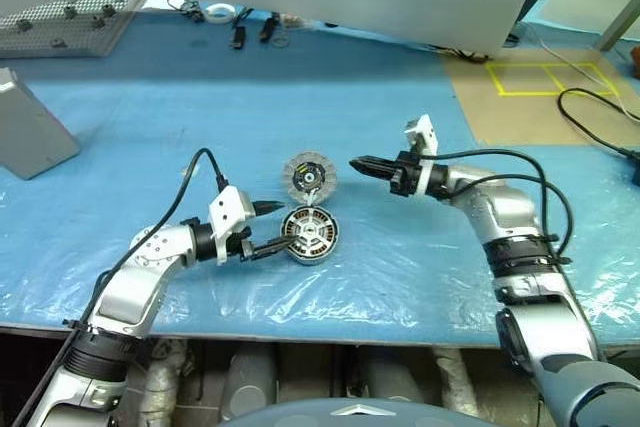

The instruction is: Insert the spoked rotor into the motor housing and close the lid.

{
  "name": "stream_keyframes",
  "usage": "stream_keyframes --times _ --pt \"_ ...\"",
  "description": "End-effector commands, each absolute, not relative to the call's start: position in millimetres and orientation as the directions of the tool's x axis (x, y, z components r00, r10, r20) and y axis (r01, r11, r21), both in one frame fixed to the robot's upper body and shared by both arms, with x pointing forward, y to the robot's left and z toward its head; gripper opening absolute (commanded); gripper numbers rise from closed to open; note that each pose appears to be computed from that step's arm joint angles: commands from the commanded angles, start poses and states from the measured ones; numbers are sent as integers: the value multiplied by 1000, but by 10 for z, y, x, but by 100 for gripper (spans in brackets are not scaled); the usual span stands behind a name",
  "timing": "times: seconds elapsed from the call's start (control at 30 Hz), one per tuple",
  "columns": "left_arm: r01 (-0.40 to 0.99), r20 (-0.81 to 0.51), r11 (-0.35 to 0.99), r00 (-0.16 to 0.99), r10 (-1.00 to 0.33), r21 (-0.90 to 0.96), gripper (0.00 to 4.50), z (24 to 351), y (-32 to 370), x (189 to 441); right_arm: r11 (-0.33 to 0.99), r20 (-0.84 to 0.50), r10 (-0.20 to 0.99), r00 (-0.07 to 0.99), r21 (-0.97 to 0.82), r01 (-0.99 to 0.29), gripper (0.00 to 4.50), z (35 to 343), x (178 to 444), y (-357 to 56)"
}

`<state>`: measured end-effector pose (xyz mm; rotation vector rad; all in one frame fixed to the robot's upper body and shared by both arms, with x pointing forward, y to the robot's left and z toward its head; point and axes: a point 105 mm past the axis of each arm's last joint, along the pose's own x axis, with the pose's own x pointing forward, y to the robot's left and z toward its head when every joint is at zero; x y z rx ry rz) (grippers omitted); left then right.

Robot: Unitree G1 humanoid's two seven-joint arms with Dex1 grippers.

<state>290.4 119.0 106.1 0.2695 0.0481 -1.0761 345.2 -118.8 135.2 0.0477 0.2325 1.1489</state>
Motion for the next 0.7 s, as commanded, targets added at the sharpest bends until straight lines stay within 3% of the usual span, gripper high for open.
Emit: stream_keyframes --times 0.03,0.13,0.37,0.6,0.7 --pt "830 -129 514 547 -827 217 334 1220 1345 3103 244 -204 956 210 159 -957 0 1302 3057 -1046" --pt "791 -116 566 600 -792 232 334 1270 1463 3319 179 -257 957 138 147 -973 0 1194 2855 -987" --pt "655 -75 697 742 -666 291 334 1322 1485 3965 155 -254 960 120 123 -980 0 1191 2848 -824" --pt "627 -39 749 772 -635 212 334 1409 1301 4323 173 -267 954 139 110 -979 0 1170 2847 -848" --pt "711 -70 693 702 -708 121 334 1322 1068 4321 180 -269 952 146 107 -978 0 1159 2840 -839"
